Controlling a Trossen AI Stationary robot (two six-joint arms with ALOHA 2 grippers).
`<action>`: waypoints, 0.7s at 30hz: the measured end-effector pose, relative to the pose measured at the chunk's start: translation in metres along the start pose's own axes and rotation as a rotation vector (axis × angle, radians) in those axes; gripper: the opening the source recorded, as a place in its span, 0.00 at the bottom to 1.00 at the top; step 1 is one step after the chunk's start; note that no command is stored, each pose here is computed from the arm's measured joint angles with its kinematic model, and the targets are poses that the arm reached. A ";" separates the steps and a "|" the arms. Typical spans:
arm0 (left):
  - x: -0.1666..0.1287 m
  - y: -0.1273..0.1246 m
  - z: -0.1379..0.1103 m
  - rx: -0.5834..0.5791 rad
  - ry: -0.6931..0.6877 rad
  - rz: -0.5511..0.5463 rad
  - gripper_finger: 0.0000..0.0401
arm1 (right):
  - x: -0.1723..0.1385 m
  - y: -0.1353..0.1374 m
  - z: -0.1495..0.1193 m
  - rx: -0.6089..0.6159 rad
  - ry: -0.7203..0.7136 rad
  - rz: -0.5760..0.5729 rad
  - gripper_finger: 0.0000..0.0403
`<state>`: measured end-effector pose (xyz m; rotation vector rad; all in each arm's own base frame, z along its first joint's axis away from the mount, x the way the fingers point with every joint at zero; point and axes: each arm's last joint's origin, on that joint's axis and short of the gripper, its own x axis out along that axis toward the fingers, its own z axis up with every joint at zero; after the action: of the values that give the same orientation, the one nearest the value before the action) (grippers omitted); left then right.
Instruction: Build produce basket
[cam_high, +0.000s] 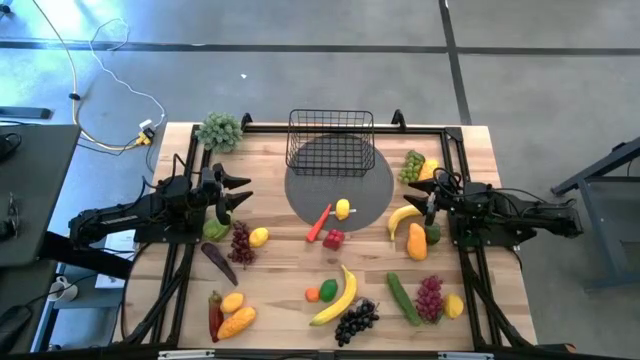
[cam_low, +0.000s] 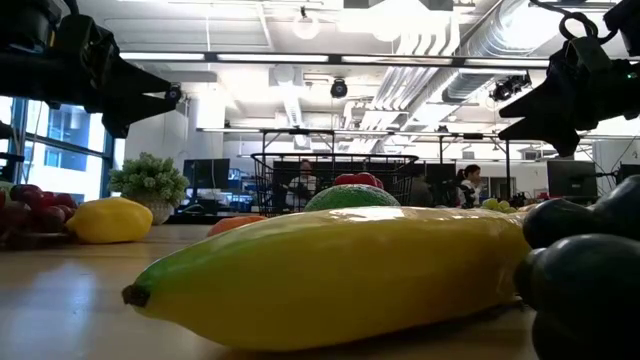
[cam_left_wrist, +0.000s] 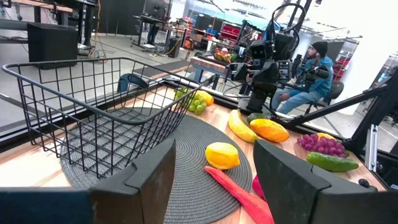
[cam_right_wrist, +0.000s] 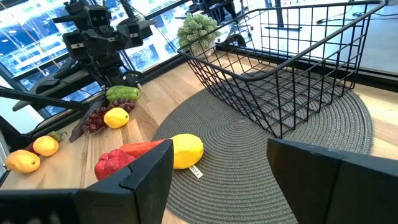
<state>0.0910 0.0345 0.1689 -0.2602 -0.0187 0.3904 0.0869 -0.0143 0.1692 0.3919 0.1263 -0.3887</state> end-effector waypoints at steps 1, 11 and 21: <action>0.000 0.000 0.000 0.000 0.000 0.000 0.51 | 0.000 0.000 0.000 0.000 0.000 0.000 0.60; 0.000 0.000 0.000 0.000 0.000 0.000 0.51 | 0.000 0.000 0.000 0.000 0.000 0.000 0.60; 0.000 0.000 0.000 0.000 0.000 0.000 0.51 | 0.000 0.001 0.000 0.000 0.009 0.019 0.60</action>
<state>0.0910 0.0344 0.1690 -0.2601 -0.0191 0.3902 0.0871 -0.0137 0.1691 0.3946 0.1308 -0.3681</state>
